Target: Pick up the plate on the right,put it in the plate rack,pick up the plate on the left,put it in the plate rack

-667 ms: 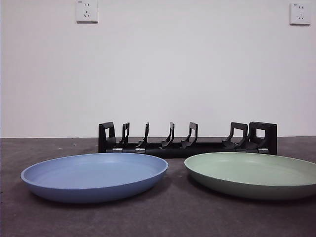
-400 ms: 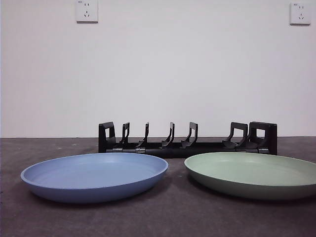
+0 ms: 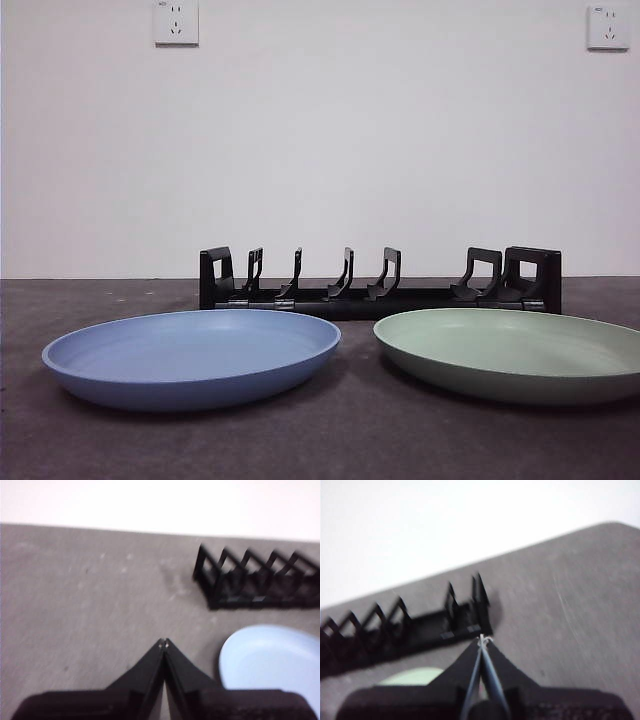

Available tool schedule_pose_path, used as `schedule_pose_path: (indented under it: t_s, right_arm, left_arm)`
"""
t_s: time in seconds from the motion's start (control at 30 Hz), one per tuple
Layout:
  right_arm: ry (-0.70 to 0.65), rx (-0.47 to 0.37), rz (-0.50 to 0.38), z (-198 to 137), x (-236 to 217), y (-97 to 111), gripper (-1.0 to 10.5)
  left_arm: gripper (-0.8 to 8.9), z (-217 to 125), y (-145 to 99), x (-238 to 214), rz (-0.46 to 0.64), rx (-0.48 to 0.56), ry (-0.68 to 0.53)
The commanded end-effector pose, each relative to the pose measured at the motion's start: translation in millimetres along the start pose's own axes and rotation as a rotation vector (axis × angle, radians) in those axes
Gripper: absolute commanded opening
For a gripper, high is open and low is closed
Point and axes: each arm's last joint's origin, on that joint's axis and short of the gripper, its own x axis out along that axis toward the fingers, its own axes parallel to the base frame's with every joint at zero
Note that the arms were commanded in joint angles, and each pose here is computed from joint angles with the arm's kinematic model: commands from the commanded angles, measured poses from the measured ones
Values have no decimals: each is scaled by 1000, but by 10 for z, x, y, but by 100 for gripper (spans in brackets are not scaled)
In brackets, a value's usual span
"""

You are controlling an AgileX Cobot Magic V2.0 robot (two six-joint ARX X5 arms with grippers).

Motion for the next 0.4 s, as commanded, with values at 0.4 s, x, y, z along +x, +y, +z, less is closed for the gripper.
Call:
schedule_pose_path:
  t_s: [0.4]
  right_arm:
    - [229,-81,165,987,19,335,-11]
  left_arm:
    - [-6,746,-156,-15,-230,-48,112]
